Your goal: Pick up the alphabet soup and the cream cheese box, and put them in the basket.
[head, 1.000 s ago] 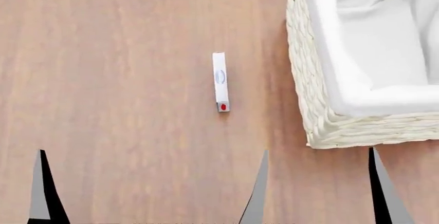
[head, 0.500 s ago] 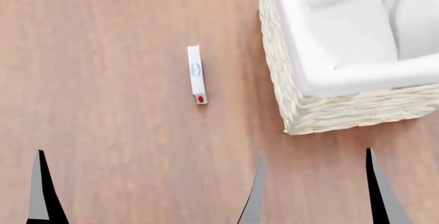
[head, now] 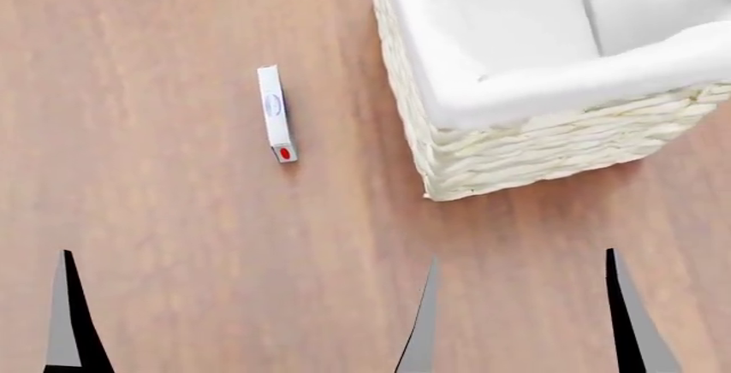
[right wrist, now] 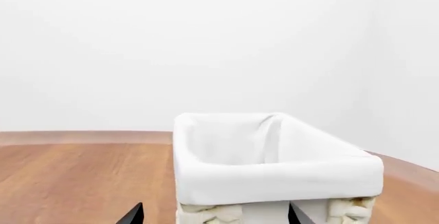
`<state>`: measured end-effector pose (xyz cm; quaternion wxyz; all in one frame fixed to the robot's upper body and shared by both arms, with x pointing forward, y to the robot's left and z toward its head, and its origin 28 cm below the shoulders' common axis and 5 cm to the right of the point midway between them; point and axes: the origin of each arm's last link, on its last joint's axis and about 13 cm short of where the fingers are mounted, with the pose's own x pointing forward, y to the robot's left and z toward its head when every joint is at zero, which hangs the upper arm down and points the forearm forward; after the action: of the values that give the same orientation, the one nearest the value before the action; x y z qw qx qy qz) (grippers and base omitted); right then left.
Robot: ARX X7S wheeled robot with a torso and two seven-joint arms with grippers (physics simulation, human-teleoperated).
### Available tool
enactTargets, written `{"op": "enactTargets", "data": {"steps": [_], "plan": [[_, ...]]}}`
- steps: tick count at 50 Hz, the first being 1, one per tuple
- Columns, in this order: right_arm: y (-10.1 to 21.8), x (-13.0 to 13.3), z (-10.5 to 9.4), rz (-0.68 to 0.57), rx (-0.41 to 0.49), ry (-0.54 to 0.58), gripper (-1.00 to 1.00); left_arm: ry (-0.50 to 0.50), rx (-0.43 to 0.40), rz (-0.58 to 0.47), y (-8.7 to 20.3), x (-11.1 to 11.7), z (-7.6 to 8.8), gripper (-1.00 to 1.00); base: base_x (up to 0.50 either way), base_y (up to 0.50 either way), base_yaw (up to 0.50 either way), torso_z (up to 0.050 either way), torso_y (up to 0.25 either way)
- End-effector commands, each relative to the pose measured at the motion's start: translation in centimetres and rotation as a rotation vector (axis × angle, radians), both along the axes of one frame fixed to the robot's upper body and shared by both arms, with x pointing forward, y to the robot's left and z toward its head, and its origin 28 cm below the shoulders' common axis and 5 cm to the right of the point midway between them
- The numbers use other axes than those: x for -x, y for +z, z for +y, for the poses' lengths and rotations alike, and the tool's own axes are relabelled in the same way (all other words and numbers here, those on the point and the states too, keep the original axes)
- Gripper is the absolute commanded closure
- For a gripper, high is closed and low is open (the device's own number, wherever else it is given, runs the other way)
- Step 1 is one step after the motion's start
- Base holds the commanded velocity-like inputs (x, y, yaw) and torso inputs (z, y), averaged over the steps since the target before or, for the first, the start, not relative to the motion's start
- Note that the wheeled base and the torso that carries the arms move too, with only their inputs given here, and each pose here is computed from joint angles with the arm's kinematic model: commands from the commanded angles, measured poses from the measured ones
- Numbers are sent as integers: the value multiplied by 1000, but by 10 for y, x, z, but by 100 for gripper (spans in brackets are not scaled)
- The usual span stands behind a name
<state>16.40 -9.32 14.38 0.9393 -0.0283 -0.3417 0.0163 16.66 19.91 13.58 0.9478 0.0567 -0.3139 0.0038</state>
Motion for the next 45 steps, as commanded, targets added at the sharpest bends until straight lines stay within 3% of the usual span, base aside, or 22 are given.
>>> {"op": "enactTargets", "data": {"steps": [1,34,45], "plan": [[0,0,1,1,1,4,-100,-1,1,0,-1,0,0,-100,0,0,-262,0,0],[-1,1,2,1,4,14,-100,4,3,2,-1,1,1,-100,0,0,-265,0,0],[0,3,3,-11,14,9,-100,1,7,2,-2,0,1,-100,0,0,0,0,0]]}}
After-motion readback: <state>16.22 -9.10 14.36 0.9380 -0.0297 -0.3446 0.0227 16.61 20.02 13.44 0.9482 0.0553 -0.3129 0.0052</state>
